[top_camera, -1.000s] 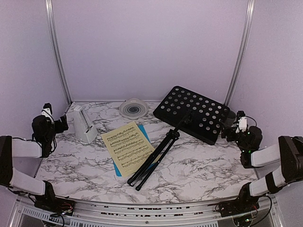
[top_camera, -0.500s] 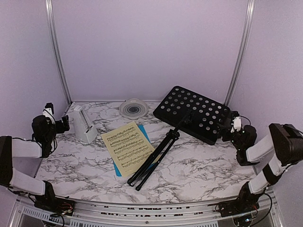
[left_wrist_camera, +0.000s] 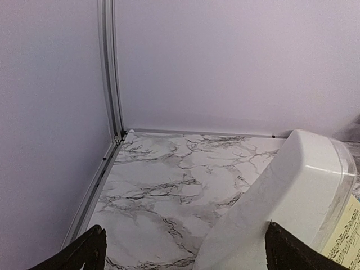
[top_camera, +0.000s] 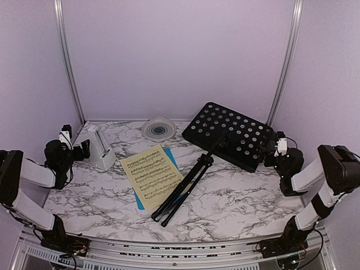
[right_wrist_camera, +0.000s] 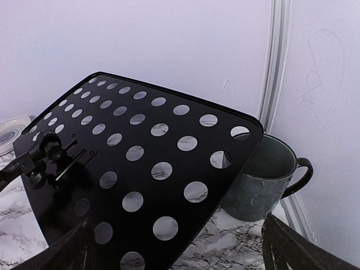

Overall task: Pack up the instrument practice props
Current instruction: Reset both arms

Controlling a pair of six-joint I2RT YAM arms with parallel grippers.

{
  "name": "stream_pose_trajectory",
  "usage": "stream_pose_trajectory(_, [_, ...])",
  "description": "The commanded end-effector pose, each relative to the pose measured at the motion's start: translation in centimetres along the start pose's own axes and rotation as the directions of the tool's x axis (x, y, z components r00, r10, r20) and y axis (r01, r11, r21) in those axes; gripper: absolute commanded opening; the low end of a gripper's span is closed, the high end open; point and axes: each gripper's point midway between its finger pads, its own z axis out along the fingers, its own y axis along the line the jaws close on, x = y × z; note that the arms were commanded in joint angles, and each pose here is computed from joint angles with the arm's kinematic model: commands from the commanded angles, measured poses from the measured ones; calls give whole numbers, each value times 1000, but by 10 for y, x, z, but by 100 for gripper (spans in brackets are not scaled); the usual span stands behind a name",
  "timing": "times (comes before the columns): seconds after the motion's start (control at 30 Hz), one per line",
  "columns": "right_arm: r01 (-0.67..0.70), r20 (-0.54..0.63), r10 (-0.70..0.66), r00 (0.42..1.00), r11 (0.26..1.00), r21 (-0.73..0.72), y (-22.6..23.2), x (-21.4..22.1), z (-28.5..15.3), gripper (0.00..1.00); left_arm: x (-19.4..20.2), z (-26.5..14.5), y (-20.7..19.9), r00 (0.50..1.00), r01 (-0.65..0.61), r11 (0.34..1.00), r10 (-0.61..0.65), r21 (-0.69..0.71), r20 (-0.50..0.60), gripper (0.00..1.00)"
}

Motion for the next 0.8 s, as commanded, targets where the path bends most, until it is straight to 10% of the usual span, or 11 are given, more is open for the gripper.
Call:
stream_pose_trajectory(0.0, [-3, 41, 2, 999, 1000, 11, 0, -13, 5, 100, -9, 15, -9, 1000, -11, 1000, 10, 20, 21, 99])
stream_pose_trajectory(0.77, [-3, 41, 2, 999, 1000, 11, 0, -13, 5, 100, -4, 16, -9, 999, -19, 1000, 19, -1, 27, 99])
